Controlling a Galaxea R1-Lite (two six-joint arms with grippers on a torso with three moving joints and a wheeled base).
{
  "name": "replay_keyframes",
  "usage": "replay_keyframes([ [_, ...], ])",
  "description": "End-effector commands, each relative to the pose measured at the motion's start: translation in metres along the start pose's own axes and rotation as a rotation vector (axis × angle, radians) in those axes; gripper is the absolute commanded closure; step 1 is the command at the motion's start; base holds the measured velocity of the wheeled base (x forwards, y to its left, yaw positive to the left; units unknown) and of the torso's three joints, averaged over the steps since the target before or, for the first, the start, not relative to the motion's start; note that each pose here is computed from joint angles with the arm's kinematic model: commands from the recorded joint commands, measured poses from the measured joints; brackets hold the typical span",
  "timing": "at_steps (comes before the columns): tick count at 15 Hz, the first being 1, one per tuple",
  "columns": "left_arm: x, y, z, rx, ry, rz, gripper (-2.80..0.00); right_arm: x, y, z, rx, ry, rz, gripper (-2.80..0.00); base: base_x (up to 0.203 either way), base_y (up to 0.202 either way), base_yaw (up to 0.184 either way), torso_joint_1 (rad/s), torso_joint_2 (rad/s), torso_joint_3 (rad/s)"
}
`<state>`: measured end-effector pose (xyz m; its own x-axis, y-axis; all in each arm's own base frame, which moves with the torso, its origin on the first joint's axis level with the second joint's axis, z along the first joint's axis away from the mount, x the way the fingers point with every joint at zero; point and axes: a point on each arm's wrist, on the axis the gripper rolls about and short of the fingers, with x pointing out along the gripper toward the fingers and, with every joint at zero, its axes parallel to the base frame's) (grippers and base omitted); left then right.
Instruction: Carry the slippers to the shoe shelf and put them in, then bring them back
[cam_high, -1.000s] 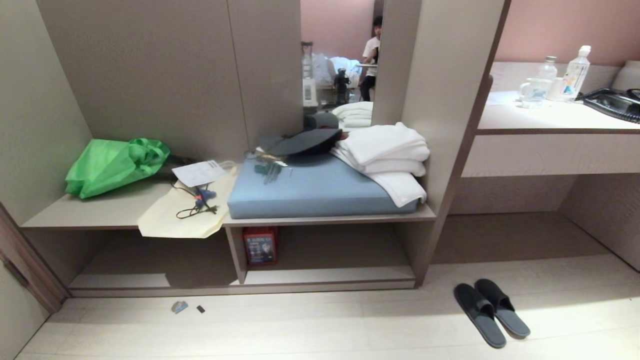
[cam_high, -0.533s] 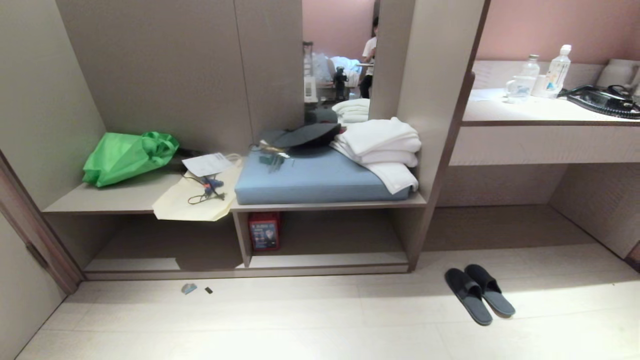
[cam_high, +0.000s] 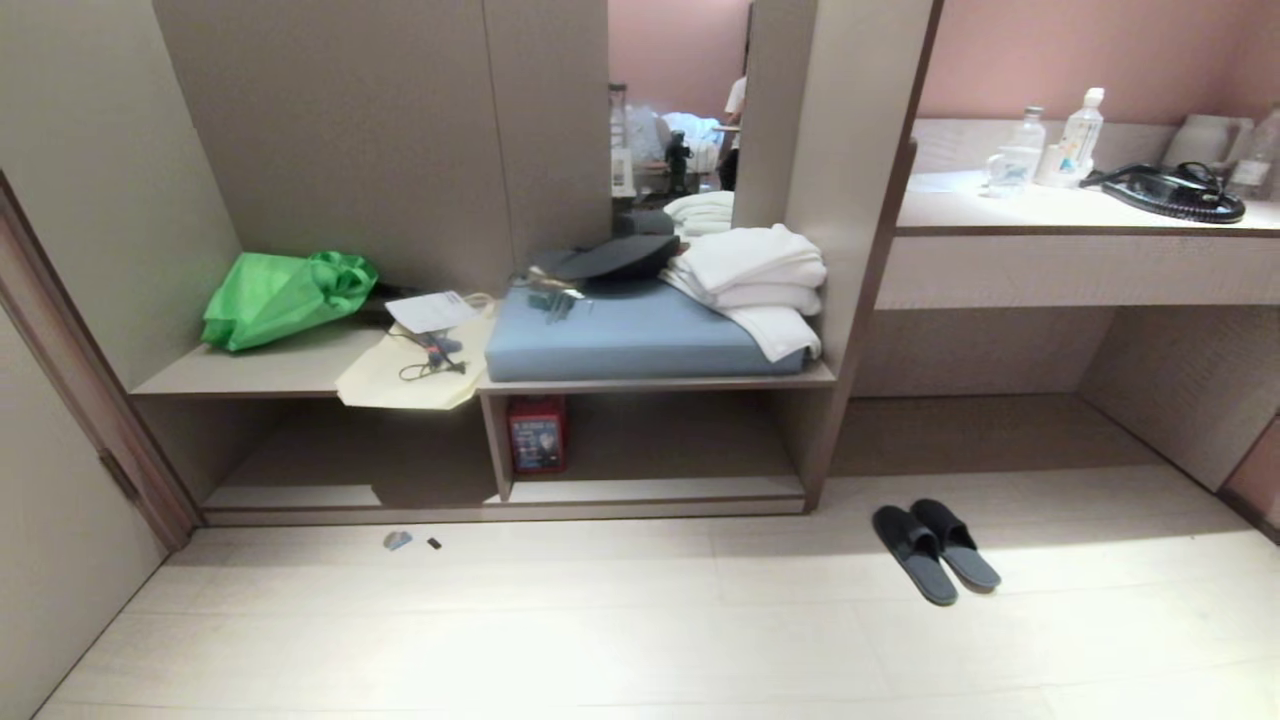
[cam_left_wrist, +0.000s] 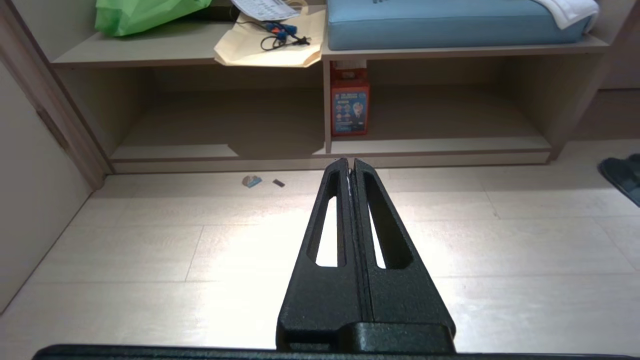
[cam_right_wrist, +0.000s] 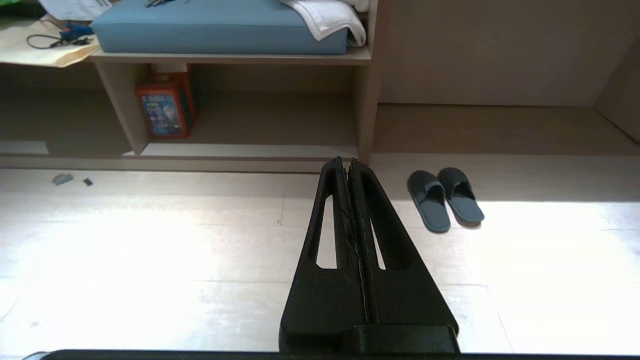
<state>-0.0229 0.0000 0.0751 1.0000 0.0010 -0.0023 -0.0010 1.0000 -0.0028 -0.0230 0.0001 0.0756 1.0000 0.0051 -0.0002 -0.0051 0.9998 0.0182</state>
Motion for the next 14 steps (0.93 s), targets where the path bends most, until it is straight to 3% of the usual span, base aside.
replay_keyframes([
  [1,0.0001,0.0,0.0,0.0,0.001,0.001,0.0,0.0,0.0,0.0,0.0,0.0,0.001,0.0,-0.199,0.0,0.001,0.003,0.0,0.004],
  [14,0.0001,0.0,0.0,0.0,0.001,0.001,0.0,0.0,0.0,0.0,-0.001,0.0,0.003,0.0,-0.196,0.0,0.001,0.001,0.0,0.002],
])
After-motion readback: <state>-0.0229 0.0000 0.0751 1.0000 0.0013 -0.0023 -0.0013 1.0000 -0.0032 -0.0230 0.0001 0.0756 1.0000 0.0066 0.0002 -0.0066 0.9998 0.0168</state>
